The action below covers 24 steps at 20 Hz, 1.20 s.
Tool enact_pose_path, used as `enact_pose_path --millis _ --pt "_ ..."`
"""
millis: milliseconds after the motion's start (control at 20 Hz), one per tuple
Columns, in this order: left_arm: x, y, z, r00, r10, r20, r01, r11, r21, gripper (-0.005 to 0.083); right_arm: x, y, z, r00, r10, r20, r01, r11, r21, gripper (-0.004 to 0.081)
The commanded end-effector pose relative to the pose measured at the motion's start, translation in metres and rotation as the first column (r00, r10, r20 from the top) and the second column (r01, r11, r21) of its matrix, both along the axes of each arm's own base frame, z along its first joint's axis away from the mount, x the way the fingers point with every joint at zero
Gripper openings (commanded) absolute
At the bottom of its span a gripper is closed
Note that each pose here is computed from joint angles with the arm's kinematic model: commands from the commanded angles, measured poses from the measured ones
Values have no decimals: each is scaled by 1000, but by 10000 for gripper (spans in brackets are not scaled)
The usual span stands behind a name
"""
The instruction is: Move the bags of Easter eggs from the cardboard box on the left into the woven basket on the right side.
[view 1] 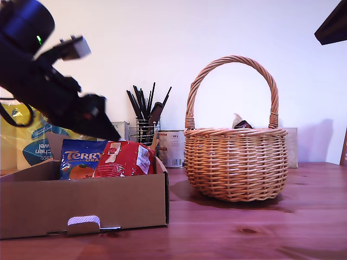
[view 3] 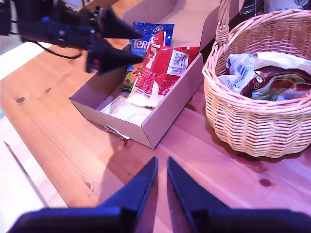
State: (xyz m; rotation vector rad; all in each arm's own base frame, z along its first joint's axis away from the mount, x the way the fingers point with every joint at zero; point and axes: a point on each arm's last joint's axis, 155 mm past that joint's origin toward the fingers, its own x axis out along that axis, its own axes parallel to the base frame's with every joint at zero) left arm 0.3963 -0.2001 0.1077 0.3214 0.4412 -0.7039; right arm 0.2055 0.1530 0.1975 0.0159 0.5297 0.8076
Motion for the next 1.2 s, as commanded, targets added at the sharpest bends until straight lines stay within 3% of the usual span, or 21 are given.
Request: enact_pose_path --millis 0,200,350,550,750,850,950,1050,1150 --pt "6 1 -18 1000 12 -11 -11 1000 8 792 1 1 6 1000 3 18 -3 1000 0 53" --pt "20 -4 -38 1000 10 -26 -10 1000 12 792 2 -1 5 1000 -7 20 7 1000 -6 53" --pt "21 -19 -47 996 -49 -75 47 999 -25 792 2 -1 5 1000 -8 20 8 1000 -6 53" --pt "1 -43 -44 978 -163 -130 150 983 -108 791 3 -1 5 1000 -9 21 10 1000 -7 53" --pt "-24 -55 -63 952 -208 -226 193 978 -85 777 3 -1 5 1000 -10 22 10 1000 -7 53" --pt "-28 -58 -66 950 -223 -220 215 975 -60 758 4 -1 7 999 -10 31 11 1000 -5 53" --pt "-28 -57 -68 953 -212 -218 209 977 -38 602 6 -1 8 999 -10 35 11 1000 -4 53" --pt "-29 -55 -71 951 -211 -225 211 977 -23 343 7 0 7 999 -10 31 10 1000 -5 53" --pt "-29 -54 -72 951 -219 -216 224 975 -6 151 7 0 6 1000 -10 26 10 1000 -6 53"
